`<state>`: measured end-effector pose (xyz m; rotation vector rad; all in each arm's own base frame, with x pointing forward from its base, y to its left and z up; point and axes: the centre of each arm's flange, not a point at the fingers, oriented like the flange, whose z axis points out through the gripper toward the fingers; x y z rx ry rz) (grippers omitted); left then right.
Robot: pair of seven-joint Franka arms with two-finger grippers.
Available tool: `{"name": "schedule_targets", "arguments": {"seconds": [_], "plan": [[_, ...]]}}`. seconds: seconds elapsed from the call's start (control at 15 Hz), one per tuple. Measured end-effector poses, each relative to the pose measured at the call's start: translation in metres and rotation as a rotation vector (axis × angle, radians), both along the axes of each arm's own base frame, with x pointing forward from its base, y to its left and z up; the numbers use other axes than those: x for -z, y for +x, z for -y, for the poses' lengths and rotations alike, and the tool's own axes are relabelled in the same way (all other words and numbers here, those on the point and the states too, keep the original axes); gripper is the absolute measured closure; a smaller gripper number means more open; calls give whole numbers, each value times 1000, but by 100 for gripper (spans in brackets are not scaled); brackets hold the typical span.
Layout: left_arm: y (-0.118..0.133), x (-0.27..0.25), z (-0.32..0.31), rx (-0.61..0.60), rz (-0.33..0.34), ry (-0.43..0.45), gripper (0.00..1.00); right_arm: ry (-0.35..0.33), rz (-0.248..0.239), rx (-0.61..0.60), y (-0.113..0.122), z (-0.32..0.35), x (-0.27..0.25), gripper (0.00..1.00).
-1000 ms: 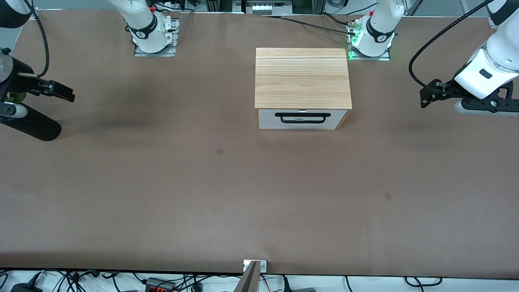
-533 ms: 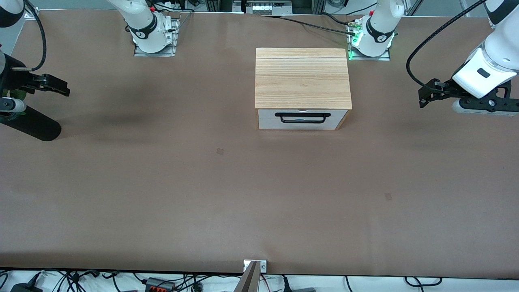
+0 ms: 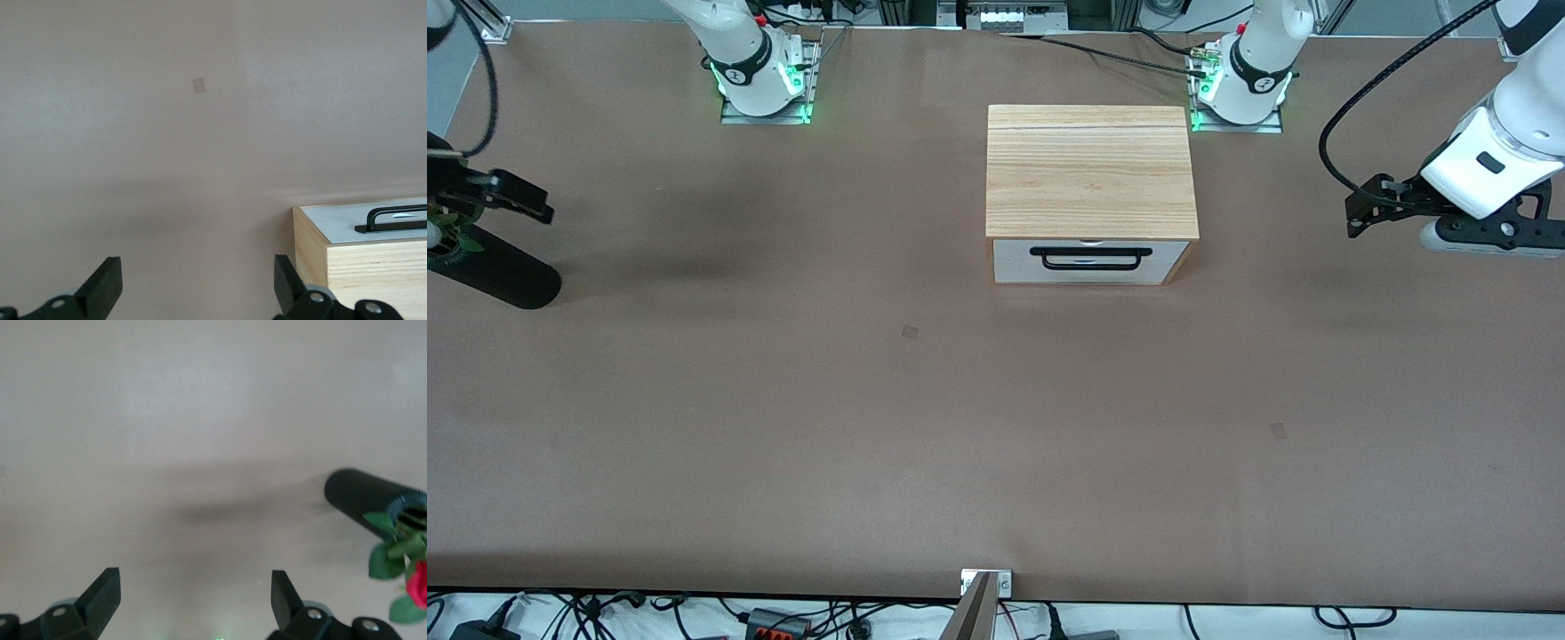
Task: Close drawer with both arms simultaneously
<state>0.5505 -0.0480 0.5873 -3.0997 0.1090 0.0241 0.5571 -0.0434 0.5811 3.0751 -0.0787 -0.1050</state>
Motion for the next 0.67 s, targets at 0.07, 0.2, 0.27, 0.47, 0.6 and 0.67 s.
{"name": "schedule_targets", "arguments": {"seconds": [0.07,0.2,0.27,0.47,0.6,0.67], "plan": [[0,0,0,0,-1,0,0,-1,12,-7,2,-4,0,0],[0,0,0,0,-1,0,0,-1,27,-10,3,-4,-2,0],[0,-1,0,0,-1,0,0,-2,30,-10,4,-4,-2,0],[0,-1,0,0,0,0,0,-2,34,-12,4,-5,-2,0],[0,-1,0,1,0,0,0,-1,30,-23,5,-11,-1,0],[0,-1,1,1,0,0,0,-1,30,-30,5,-15,0,0]]}}
